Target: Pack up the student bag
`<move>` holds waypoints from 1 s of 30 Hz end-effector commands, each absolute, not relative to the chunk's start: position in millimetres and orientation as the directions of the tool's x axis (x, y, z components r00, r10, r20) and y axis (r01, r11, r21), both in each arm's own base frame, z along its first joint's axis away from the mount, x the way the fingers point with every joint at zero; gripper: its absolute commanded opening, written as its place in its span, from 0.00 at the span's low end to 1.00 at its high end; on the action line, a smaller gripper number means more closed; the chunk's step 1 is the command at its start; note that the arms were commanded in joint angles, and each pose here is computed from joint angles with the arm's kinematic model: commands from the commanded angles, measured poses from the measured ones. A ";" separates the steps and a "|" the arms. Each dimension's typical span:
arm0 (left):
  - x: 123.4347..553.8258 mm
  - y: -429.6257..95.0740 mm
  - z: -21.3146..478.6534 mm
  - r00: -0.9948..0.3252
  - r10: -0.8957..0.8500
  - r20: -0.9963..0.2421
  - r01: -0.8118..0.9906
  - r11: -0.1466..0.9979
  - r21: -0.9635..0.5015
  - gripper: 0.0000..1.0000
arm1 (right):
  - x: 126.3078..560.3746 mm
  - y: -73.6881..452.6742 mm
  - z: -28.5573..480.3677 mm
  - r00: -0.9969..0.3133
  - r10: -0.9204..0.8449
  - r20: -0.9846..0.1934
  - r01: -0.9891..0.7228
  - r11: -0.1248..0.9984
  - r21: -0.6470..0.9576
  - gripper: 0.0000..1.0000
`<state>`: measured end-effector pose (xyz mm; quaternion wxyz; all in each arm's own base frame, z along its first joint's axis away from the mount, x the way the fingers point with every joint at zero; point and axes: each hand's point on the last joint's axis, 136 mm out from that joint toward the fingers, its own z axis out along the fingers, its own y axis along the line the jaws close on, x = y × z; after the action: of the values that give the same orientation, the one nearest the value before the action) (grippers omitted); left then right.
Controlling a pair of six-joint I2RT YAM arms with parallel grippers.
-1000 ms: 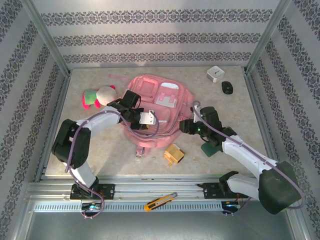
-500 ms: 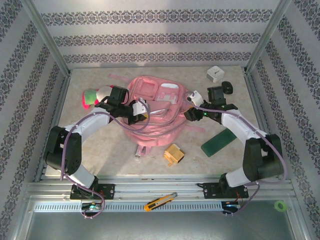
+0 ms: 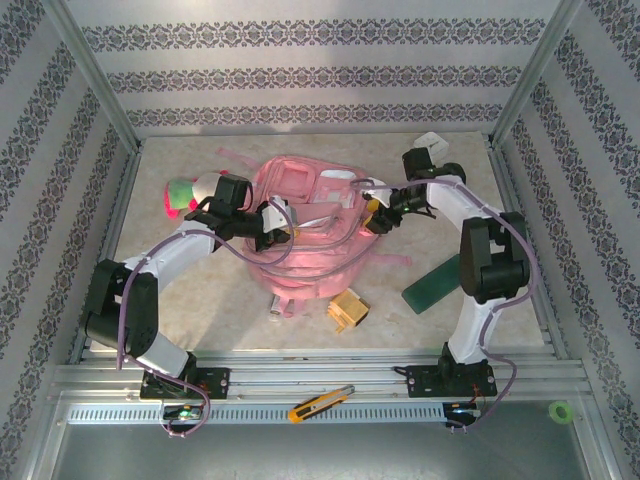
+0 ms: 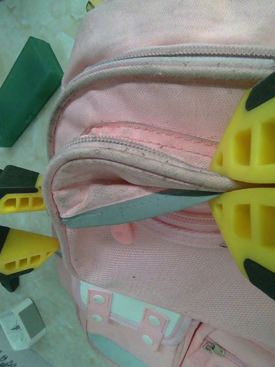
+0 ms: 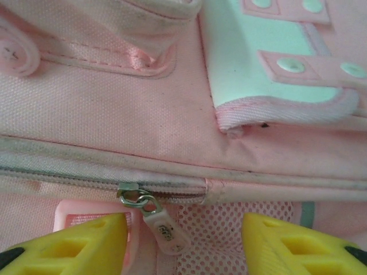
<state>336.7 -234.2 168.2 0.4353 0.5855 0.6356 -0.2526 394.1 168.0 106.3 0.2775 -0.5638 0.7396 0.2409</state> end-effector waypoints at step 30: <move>369.4 -234.2 212.1 0.123 0.427 -0.896 0.896 0.341 0.285 0.00 | 350.0 196.0 153.4 -0.466 -0.516 -0.719 -0.882 0.331 0.335 0.00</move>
<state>348.5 -233.3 172.2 0.4640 0.5454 0.6493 -0.2563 357.0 183.4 139.2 0.2533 -0.4823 0.7623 0.3494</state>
